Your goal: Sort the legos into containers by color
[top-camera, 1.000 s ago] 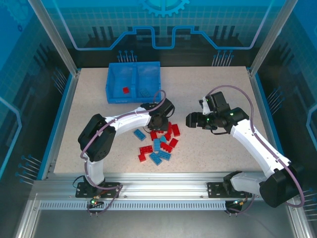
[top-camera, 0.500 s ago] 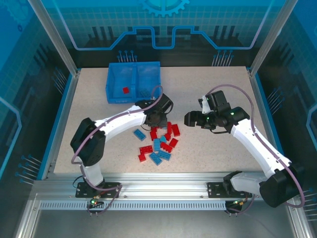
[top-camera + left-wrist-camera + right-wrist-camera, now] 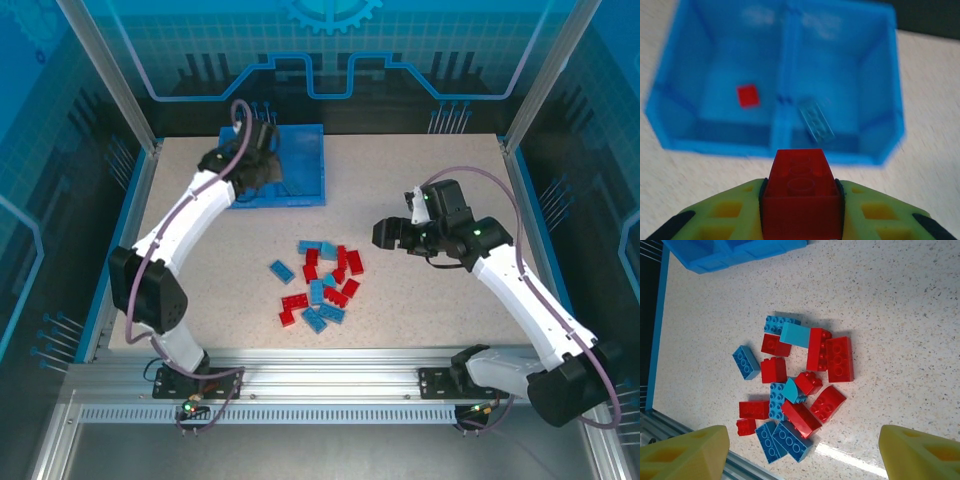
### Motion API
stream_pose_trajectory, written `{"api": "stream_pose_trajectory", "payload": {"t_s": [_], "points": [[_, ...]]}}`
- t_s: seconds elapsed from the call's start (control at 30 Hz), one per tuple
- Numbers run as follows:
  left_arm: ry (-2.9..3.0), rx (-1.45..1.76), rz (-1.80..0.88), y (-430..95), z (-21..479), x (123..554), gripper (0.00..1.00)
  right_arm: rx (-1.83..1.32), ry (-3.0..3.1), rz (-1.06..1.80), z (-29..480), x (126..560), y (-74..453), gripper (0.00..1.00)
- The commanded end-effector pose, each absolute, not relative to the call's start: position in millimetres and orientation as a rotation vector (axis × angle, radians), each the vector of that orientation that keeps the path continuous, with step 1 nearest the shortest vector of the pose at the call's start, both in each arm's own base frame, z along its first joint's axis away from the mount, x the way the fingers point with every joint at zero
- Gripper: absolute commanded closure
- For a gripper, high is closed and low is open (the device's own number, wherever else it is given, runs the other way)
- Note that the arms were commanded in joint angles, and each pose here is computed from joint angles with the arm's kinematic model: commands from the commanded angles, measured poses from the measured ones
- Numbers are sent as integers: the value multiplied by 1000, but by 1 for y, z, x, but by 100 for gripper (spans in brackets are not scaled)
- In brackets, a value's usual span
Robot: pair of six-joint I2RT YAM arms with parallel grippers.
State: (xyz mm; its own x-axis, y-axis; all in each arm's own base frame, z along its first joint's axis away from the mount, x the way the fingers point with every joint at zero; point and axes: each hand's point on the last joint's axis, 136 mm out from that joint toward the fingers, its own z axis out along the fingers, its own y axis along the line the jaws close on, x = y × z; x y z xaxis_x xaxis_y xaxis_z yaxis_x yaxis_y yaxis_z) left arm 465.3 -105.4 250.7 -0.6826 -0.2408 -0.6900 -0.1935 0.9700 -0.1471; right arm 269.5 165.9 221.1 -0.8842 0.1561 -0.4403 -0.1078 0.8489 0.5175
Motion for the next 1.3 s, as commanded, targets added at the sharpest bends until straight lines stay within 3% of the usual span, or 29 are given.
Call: {"api": "stream_pose_trajectory", "payload": {"t_s": [0.0, 0.33, 0.7, 0.93, 1.13, 1.27], "points": [[2294, -314, 46, -69, 255, 502, 80, 69, 2512, 763, 232, 269, 161, 20], [2432, -505, 45, -14, 162, 591, 78, 83, 2499, 773, 237, 261, 158, 19], [2519, -533, 50, -12, 121, 596, 58, 92, 2485, 776, 242, 259, 156, 17], [2458, -504, 32, -13, 153, 599, 46, 89, 2483, 782, 244, 262, 159, 17], [2392, -469, -106, -27, 215, 581, 49, 41, 2484, 742, 240, 270, 163, 17], [2289, -400, -268, -50, 278, 538, 49, -102, 2523, 608, 232, 281, 184, 17]]}}
